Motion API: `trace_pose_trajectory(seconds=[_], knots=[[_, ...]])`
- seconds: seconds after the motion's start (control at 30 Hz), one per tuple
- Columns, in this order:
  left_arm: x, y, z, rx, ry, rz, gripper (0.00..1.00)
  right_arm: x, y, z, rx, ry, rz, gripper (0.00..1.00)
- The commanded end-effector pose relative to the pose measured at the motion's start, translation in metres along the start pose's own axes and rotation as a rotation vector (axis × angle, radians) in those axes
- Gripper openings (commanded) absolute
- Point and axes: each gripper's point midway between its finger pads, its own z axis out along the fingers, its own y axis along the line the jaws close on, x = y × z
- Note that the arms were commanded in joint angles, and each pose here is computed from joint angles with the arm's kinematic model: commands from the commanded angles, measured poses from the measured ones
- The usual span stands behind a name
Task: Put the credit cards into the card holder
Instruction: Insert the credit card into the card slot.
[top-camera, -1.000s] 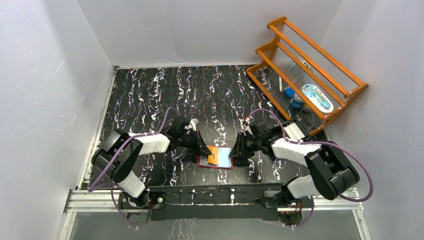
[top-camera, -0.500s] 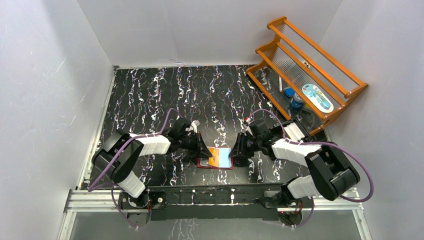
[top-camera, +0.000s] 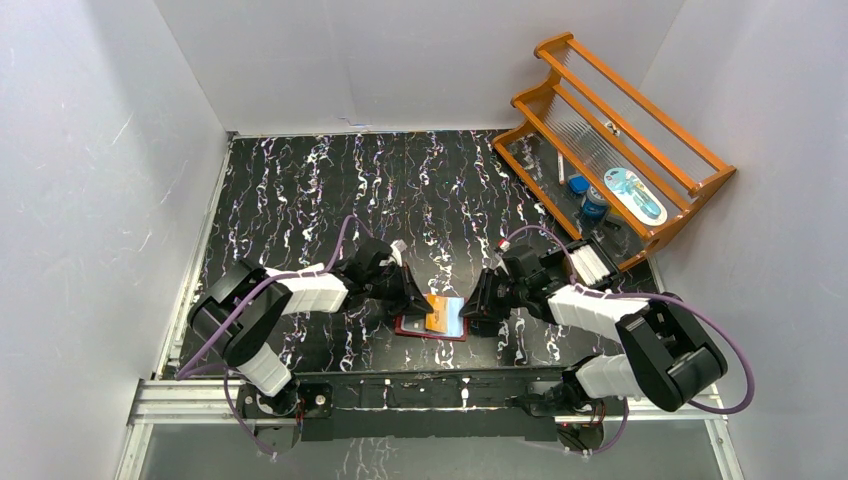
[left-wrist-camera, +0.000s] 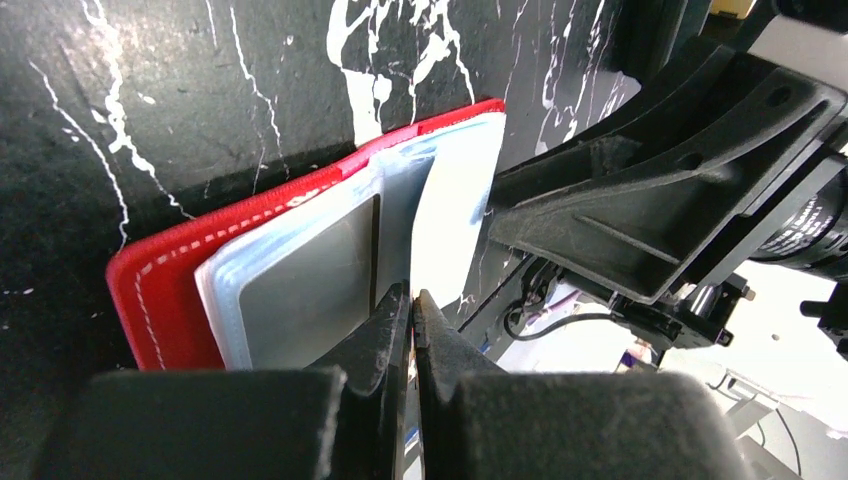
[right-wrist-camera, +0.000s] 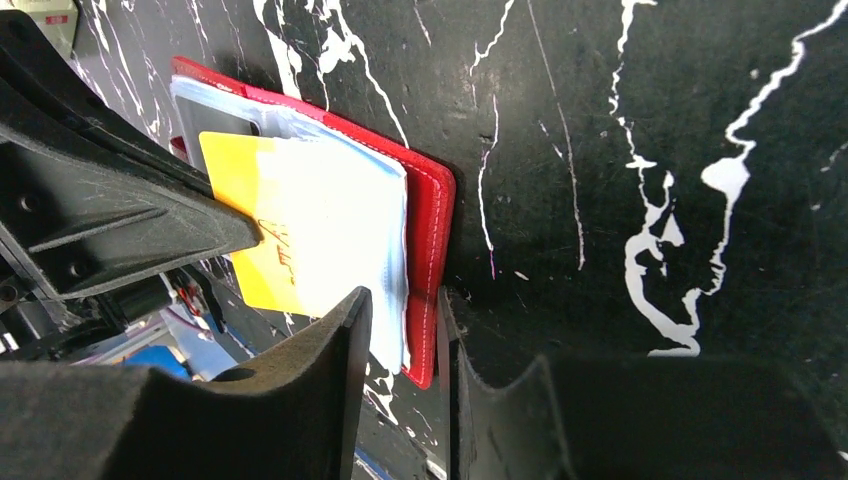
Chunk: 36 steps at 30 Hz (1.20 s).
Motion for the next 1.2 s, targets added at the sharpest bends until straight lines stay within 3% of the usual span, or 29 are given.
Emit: trace_pose_trajectory(seconds=[0.0, 0.07, 0.3, 0.43, 0.67, 0.87, 1.17], knots=[[-0.010, 0.003, 0.005, -0.019, -0.076, 0.004, 0.00, 0.002, 0.002, 0.000, -0.011, -0.022, 0.070, 0.38], [-0.010, 0.005, 0.007, -0.034, -0.066, 0.003, 0.00, 0.001, 0.002, 0.000, -0.014, -0.030, 0.075, 0.38], [-0.016, 0.005, -0.013, -0.145, -0.091, 0.057, 0.35, -0.006, -0.001, -0.010, 0.059, -0.046, 0.038, 0.41], [-0.018, 0.001, -0.015, -0.163, -0.086, 0.066, 0.42, -0.009, 0.010, -0.017, 0.024, -0.064, 0.026, 0.40], [-0.021, 0.000, -0.010, -0.171, -0.079, 0.077, 0.44, -0.007, 0.018, -0.012, -0.008, -0.056, 0.013, 0.35], [-0.023, 0.000, -0.006, -0.184, -0.070, 0.085, 0.34, -0.005, 0.016, -0.004, -0.019, -0.044, 0.026, 0.34], [-0.018, -0.003, 0.000, -0.171, -0.044, 0.103, 0.32, -0.005, 0.013, 0.008, -0.009, -0.022, 0.021, 0.32]])
